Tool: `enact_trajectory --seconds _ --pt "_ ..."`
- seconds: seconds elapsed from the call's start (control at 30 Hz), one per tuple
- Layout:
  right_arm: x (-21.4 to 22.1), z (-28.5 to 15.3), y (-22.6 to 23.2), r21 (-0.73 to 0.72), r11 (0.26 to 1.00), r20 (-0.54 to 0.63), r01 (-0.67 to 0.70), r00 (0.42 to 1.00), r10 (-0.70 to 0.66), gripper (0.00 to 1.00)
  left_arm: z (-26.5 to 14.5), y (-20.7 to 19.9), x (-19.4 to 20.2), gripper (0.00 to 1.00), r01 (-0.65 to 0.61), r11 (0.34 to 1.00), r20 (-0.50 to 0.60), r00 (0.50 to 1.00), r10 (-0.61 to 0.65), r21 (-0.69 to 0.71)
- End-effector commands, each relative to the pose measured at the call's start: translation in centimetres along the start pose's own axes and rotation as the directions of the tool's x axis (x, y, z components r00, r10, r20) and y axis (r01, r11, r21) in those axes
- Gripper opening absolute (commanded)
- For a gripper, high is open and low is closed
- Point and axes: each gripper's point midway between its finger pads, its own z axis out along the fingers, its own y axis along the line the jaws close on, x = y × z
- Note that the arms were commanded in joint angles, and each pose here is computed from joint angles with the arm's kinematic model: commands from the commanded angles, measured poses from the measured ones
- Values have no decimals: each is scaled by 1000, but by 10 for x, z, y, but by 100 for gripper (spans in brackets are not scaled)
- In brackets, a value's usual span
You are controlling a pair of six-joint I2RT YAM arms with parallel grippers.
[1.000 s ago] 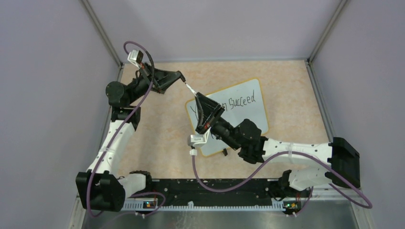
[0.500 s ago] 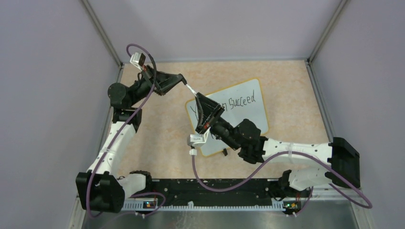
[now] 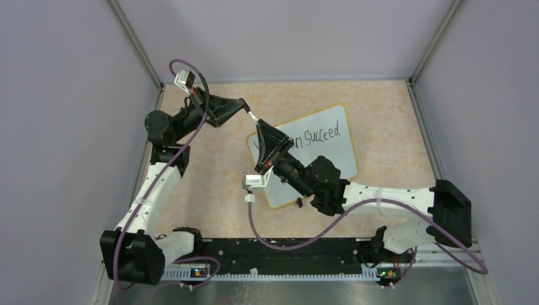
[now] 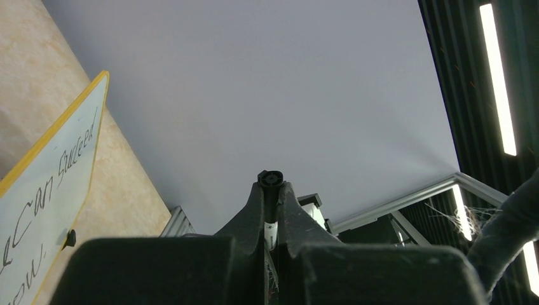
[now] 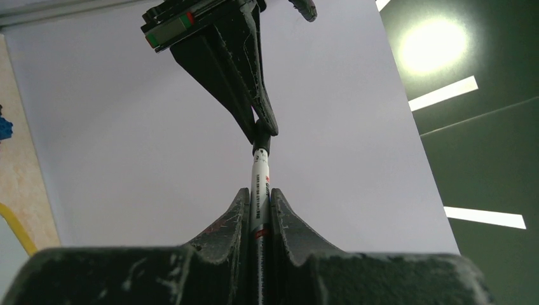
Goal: Write a sentence on the whiteboard
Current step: Insert the whiteboard marker without the cap into the pen cap.
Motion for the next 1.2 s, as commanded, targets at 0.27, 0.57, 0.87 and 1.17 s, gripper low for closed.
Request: enact_trajectory --seconds 0.27,0.57,0.87,1.17 --pt "1 17 -28 96 994 -61 47 997 -41 0 4 -5 18 0 -52 998 -53 997 53 20" --pt "-1 21 -26 104 990 -69 92 994 -85 0 10 5 35 0 -55 998 -107 993 55 4" --pt "0 21 -24 102 990 -75 100 993 -93 0 9 22 58 0 -39 999 -174 984 33 -30" --pt "5 20 -24 103 988 -83 117 991 -108 0 8 24 75 0 -45 999 -227 973 37 -28"
